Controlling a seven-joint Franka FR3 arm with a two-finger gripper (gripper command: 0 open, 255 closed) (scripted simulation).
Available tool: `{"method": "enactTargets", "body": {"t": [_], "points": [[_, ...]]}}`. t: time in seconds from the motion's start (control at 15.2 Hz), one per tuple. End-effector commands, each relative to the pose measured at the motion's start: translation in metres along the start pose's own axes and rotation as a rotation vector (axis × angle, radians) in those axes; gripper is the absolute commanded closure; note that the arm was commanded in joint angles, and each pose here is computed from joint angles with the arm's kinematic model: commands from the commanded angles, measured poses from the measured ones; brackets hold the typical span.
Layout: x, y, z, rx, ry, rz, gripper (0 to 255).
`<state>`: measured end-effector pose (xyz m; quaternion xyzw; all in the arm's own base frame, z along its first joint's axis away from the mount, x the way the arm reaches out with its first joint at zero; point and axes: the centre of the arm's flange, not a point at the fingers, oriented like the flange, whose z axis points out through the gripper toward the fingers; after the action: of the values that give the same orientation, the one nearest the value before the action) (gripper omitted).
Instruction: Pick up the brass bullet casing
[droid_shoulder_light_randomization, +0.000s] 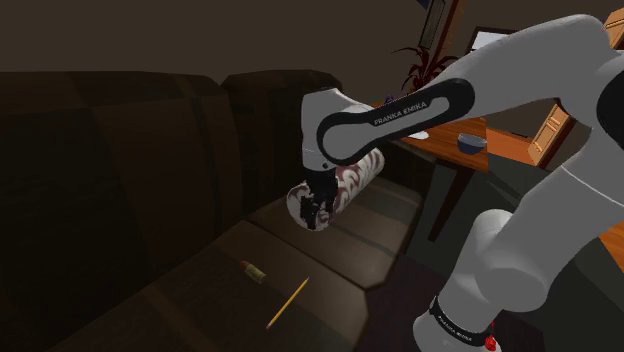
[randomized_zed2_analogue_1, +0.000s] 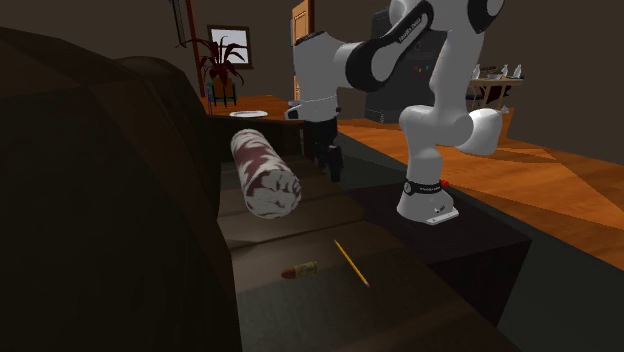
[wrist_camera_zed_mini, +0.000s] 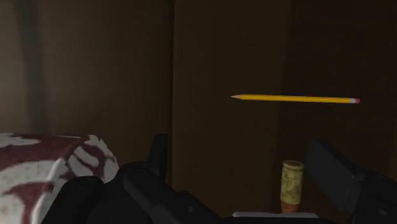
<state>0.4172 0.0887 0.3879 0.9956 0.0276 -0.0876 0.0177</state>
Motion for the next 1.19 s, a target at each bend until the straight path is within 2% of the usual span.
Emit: {"method": "enactTargets", "body": {"t": [0.0,0.99,1.12], "points": [[0.017,-0.018,0.016,0.005,0.003,-0.002,0],[0.143,-0.121,0.123,0.029,0.016,-0.022,0],[0.150,-0.127,0.133,0.030,0.017,-0.023,0]]}}
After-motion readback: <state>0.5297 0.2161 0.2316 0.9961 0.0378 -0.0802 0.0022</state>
